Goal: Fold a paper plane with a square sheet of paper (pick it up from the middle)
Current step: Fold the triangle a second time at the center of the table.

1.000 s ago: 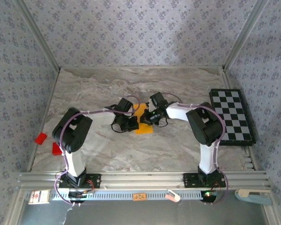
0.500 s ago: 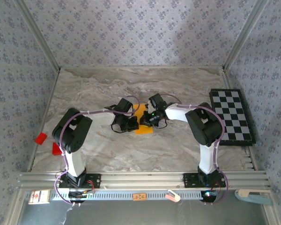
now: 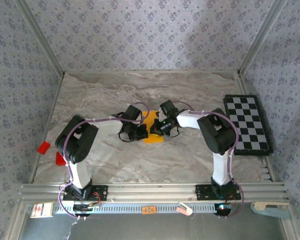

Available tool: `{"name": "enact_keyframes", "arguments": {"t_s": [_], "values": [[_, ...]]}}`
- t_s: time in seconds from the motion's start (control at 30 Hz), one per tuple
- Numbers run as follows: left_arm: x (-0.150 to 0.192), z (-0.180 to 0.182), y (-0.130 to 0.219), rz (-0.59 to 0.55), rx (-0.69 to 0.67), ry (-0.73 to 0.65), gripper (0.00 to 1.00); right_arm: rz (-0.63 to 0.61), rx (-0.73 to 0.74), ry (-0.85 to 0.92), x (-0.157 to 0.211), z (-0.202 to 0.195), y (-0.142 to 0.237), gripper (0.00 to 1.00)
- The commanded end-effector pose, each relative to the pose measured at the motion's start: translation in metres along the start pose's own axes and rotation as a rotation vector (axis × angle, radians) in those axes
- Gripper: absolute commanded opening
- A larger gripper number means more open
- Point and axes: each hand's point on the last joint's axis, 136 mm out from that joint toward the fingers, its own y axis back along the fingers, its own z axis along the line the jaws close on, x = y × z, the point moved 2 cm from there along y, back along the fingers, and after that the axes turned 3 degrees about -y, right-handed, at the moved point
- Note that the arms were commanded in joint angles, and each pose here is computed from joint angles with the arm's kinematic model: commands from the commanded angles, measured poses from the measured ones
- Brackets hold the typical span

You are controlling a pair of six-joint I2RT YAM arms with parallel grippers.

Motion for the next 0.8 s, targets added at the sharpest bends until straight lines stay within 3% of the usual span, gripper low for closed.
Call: {"name": "enact_keyframes", "arguments": {"t_s": [0.0,0.27,0.5,0.77], "values": [[0.037,0.056,-0.012,0.124,-0.188,0.100,0.00,-0.054,0.095,-0.036,-0.023,-0.038,0.006,0.00],[0.037,0.060,-0.011,0.128,-0.189,0.103,0.00,-0.168,0.129,-0.114,-0.066,-0.078,0.040,0.00],[0.028,0.049,-0.010,0.122,-0.146,0.079,0.00,-0.286,0.120,-0.020,-0.075,-0.047,0.086,0.00],[0.024,0.041,-0.008,0.116,-0.114,0.070,0.00,-0.160,0.022,0.011,-0.041,-0.014,0.049,0.00]]}}
